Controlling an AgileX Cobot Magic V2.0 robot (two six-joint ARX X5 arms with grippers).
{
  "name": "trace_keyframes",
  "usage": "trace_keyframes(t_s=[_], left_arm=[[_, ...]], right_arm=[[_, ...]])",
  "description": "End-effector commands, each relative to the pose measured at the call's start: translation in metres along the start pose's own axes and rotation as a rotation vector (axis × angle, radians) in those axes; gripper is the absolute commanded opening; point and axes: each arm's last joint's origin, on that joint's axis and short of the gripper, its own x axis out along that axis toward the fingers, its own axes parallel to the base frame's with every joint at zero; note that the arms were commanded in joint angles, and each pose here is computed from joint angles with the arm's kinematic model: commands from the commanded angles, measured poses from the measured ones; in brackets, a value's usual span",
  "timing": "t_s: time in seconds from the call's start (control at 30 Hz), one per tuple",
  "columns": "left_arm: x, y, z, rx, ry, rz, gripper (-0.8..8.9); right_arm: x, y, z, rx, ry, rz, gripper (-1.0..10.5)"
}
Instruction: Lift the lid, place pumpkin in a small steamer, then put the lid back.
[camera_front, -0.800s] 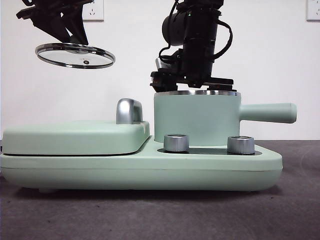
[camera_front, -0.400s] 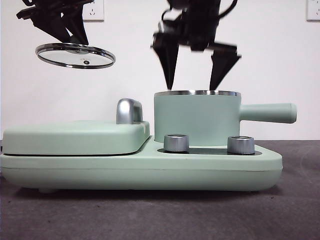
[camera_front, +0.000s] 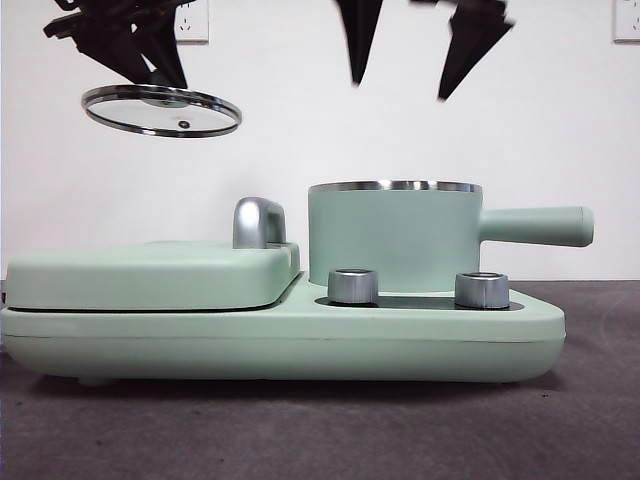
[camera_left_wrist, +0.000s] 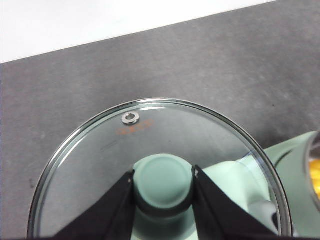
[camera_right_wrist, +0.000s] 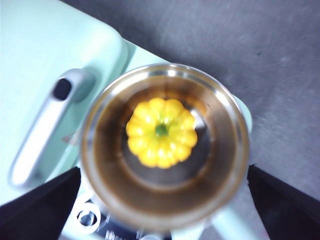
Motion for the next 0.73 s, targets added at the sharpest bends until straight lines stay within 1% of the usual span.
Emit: trace_keyframes(t_s=[0.03, 0.2, 0.3, 0.43, 0.5, 0.6, 0.73], left_arm=[[-0.008, -0.011, 0.011, 0.027, -0.049, -0.026, 0.16], [-0.007, -0.035, 0.010, 0.070, -0.036, -0.084, 0.16], [-0.007, -0.052, 0.011, 0.098, -0.045, -0.126, 0.16], [-0.008, -0.077, 0.010, 0.137, -0.053, -0.186, 0.16], [-0.011, -0.097, 0.009, 0.170, -0.061, -0.236, 0.16], [-0.015, -0.123, 0.006, 0.219, -0.068, -0.300, 0.15], [-0.021, -0.148, 0.006, 0.267, -0.114, -0.364, 0.16]], right_arm=[[-0.018, 0.002, -0.022, -0.026, 0.061, -0.006, 5.3], [-0.044, -0.003, -0.065, -0.035, 0.062, -0.043, 5.3], [-0.056, -0.008, -0.094, -0.035, 0.003, -0.034, 5.3], [-0.069, -0.014, -0.140, -0.032, -0.112, 0.015, 5.3], [-0.075, -0.019, -0.180, -0.020, -0.192, 0.070, 5.3], [-0.082, -0.027, -0.230, 0.010, -0.323, 0.125, 5.3], [-0.097, -0.036, -0.288, 0.029, -0.511, 0.163, 5.3]])
